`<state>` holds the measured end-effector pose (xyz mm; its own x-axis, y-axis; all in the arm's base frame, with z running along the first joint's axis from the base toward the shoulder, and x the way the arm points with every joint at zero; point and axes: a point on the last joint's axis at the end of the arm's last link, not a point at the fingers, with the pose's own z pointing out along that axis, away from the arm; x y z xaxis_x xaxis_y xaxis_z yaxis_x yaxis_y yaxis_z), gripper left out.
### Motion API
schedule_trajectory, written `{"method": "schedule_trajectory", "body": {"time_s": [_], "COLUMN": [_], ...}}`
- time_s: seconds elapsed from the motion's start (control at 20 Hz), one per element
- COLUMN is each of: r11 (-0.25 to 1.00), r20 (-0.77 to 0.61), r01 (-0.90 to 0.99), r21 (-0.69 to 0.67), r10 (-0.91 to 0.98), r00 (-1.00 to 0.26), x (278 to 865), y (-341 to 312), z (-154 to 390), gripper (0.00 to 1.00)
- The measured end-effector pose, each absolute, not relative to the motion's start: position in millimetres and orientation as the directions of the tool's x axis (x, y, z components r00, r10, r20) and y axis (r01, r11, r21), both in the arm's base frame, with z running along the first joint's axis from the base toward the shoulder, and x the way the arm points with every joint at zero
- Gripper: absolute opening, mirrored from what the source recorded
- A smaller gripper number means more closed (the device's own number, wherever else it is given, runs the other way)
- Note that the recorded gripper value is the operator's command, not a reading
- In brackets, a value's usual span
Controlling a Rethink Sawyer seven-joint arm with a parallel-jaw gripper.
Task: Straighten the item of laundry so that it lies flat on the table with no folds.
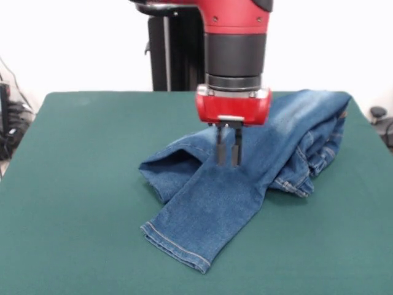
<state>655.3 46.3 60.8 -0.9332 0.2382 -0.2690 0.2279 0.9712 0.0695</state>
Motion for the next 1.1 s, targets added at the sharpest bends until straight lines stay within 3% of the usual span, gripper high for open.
{"method": "schedule_trajectory", "body": {"time_s": [0.4,0.8,1.1], "r11": [0.955,0.933,0.931], "r20": [-0.221,-0.266,-0.269], "r01": [0.294,0.357,0.363], "r21": [0.045,0.041,0.039], "r10": [0.296,0.355,0.360], "r00": [-0.929,-0.896,-0.893], "x": [685,737,764], "y": [-6,-67,-75], "z": [83,88,79], "gripper": [1.00,1.00,1.00]}}
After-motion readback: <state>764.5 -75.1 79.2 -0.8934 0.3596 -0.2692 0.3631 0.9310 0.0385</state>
